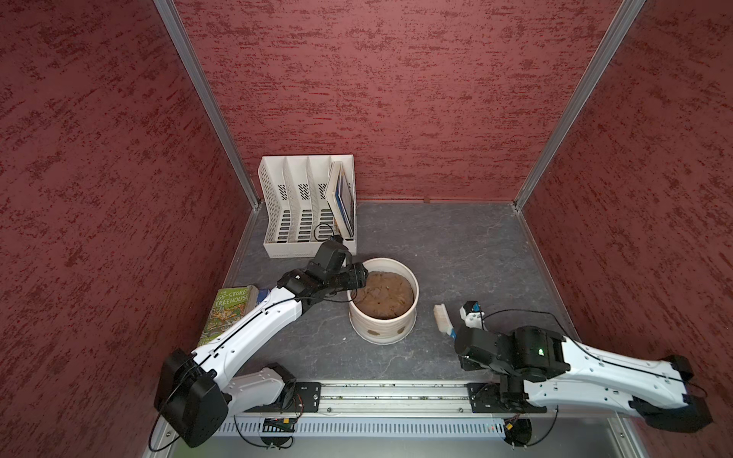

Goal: Scrub the dried mud off the ceramic pot
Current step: Brush off the soil from the pot.

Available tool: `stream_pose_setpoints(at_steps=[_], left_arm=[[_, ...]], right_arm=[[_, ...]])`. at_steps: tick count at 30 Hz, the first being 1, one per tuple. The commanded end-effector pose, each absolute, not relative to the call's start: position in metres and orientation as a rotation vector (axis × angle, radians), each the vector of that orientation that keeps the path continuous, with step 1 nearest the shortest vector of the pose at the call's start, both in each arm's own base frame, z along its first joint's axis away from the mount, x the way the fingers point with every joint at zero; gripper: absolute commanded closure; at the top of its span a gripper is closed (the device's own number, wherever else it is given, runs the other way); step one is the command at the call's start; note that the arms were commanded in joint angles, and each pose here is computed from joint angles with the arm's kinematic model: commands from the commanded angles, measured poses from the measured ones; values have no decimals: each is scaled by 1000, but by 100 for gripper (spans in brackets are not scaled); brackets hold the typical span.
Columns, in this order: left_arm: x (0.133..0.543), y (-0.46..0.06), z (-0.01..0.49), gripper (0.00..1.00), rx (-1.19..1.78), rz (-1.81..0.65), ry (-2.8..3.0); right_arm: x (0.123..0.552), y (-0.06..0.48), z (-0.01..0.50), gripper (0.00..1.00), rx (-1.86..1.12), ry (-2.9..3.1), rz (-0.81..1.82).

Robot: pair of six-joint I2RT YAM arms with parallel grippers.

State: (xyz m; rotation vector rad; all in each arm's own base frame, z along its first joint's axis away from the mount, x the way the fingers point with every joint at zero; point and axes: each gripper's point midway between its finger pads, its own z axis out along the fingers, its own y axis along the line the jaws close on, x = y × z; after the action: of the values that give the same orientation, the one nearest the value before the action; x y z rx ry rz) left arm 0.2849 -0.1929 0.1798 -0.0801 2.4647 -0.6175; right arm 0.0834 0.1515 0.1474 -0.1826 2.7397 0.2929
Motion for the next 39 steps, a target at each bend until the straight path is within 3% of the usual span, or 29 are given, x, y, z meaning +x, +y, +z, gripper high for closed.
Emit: stream_pose_setpoints(at_steps=[1, 9, 25, 39], left_arm=[[293, -192, 189, 29, -78, -595, 2420], [300, -194, 186, 32, -67, -572, 2418], [304, -191, 198, 39, -64, -566, 2370], [304, -194, 183, 47, -67, -571, 2402]], right_arm=[[91, 160, 165, 100, -164, 2649, 212], [100, 167, 169, 100, -128, 2566, 81], [100, 200, 176, 100, -162, 2513, 375], [93, 208, 169, 100, -158, 2534, 421]])
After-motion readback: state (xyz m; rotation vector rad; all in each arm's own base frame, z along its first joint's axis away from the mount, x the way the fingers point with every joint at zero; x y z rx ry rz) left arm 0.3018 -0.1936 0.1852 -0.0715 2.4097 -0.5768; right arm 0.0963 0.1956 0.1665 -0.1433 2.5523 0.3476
